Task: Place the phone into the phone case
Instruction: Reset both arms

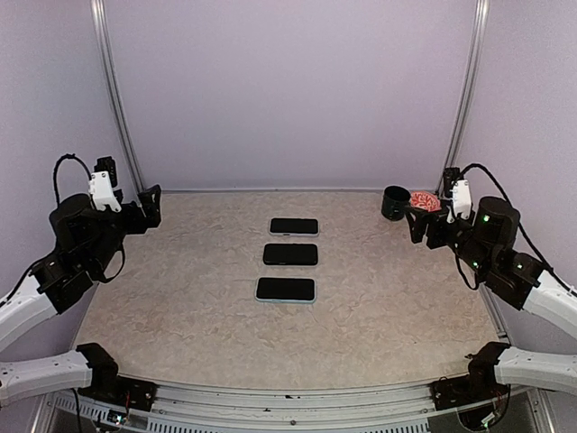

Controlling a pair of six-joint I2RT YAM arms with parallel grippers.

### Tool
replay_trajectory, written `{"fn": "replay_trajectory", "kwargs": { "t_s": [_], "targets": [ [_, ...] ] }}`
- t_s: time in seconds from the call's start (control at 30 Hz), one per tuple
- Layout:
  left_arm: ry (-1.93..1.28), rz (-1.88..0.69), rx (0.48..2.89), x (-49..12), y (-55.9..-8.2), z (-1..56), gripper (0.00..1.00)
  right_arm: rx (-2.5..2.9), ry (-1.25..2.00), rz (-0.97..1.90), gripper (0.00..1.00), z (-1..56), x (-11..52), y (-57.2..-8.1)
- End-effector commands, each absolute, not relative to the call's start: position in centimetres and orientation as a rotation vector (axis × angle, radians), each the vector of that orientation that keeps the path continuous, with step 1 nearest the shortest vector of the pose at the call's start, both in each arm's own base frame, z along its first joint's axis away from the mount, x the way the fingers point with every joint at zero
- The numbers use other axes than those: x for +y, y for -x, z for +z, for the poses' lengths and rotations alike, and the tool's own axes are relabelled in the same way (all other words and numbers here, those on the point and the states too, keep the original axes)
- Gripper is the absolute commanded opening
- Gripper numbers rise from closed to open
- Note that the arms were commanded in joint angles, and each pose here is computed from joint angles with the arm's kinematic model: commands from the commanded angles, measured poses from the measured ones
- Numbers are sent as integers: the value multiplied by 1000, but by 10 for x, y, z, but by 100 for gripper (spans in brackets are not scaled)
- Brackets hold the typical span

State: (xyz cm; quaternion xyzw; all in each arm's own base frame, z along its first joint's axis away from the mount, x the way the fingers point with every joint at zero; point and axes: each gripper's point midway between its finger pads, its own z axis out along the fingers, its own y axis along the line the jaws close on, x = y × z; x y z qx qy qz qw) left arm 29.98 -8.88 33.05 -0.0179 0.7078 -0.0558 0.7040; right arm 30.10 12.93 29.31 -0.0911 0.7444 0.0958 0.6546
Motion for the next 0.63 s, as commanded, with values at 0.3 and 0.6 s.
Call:
{"fn": "replay_trajectory", "kwargs": {
  "t_s": [0.3,0.6],
  "targets": [
    [76,-114,1520,-69,-289,333,99,1574,154,190,99,314,113,-293],
    [69,-137,1546,-70,-298,325,99,1590,137,169,99,308,109,-294]
  ]
}}
